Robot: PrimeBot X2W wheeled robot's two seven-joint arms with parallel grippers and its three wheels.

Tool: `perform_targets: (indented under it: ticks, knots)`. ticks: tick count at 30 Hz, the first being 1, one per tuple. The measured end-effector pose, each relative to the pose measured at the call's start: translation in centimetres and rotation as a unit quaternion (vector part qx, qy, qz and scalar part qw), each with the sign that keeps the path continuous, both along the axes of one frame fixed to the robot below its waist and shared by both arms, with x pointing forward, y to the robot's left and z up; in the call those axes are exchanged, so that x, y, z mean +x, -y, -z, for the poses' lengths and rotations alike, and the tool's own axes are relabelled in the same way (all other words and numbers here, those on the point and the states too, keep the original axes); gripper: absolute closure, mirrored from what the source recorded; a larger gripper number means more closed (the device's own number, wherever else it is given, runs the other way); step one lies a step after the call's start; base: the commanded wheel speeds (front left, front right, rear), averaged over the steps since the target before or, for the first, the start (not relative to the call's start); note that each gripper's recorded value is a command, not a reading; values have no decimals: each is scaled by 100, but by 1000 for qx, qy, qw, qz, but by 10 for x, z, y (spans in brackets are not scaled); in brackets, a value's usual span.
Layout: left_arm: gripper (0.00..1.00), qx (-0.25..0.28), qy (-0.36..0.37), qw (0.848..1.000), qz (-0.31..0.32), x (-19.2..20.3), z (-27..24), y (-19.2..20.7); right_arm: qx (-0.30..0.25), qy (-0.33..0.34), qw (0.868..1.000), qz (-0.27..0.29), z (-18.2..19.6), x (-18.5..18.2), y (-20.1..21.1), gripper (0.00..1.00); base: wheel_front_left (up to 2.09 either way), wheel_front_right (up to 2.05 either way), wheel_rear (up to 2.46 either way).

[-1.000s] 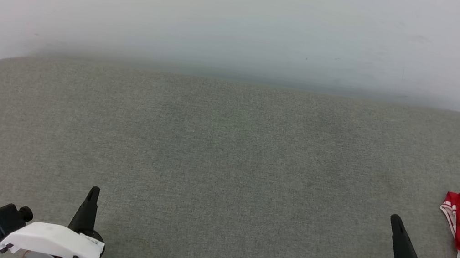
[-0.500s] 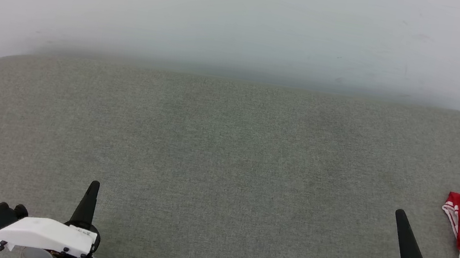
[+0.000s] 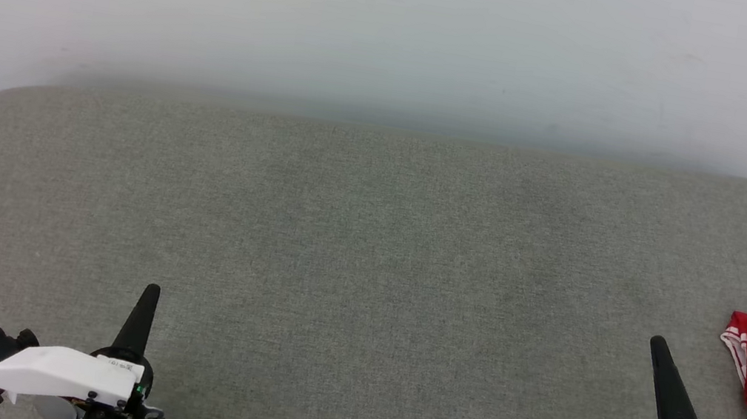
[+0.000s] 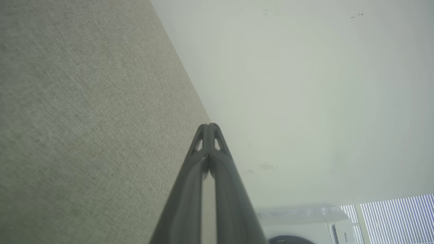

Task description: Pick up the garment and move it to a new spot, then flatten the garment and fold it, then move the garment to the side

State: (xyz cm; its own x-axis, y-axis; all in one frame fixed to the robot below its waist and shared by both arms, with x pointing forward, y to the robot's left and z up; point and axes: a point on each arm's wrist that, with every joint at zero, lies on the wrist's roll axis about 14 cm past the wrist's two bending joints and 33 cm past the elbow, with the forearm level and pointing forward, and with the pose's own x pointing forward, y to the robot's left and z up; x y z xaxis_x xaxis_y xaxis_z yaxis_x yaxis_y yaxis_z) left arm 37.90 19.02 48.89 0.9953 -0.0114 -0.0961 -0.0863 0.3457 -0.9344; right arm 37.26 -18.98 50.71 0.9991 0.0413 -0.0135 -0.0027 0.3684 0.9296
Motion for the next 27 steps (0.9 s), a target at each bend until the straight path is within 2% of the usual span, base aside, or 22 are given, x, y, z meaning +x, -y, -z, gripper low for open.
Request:
perform_targets:
  ticks: [27]
  knots:
    - [100,-111,22,993,-8,5,-9,-5,116,-2,993,15,2,9,7,100,0,0,0]
